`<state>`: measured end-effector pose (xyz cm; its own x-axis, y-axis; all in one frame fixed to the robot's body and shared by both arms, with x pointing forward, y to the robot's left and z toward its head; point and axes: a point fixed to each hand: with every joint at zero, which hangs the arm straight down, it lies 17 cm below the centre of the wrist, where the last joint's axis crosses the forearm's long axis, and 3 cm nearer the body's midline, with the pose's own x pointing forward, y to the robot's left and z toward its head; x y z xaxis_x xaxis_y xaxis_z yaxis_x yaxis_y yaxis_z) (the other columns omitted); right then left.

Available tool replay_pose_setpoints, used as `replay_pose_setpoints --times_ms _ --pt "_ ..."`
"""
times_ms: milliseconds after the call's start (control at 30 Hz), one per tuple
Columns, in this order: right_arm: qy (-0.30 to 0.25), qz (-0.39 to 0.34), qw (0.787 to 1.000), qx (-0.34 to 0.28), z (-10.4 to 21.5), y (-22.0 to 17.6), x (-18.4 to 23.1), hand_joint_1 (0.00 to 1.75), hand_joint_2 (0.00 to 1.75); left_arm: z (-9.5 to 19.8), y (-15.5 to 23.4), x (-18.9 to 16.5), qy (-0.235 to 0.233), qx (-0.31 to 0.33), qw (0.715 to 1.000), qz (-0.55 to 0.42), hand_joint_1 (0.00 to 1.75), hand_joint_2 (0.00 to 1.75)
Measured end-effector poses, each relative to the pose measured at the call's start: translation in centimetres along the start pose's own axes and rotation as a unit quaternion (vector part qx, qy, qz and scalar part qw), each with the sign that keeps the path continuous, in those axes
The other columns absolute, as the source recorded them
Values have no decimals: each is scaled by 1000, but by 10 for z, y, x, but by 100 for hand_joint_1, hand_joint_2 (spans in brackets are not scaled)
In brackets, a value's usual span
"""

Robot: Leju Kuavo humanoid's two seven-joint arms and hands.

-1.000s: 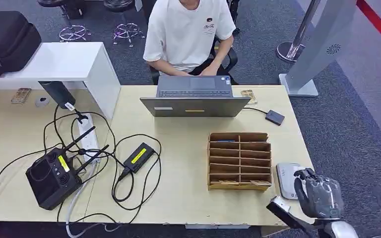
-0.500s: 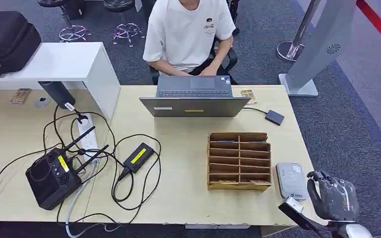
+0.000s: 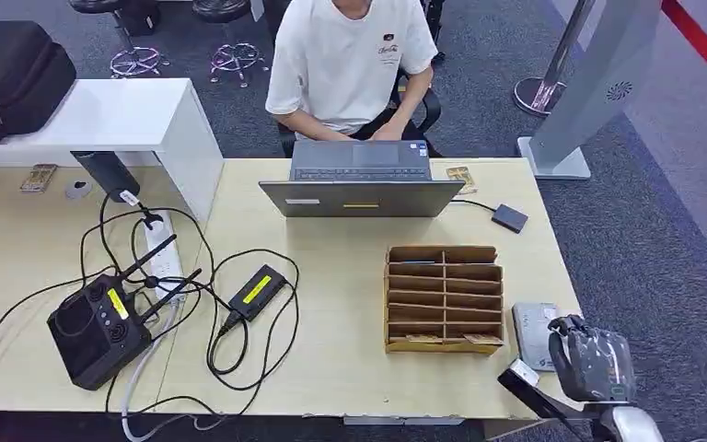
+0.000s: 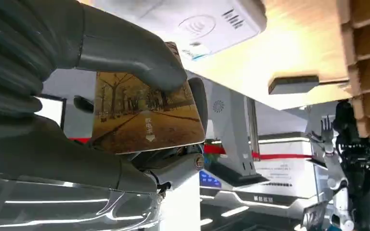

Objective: Pass the card to the sensor for recognition and then transmit it.

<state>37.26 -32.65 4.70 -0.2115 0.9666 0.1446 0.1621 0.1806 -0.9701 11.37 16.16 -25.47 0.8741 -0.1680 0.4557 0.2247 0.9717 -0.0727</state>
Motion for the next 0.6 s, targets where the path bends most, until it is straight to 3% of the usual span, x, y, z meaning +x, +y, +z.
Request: replay_pose_setpoints --times_ms 600 --pt "4 -12 1000 19 2 20 7 175 175 0 0 0 0 -1 1000 0 0 175"
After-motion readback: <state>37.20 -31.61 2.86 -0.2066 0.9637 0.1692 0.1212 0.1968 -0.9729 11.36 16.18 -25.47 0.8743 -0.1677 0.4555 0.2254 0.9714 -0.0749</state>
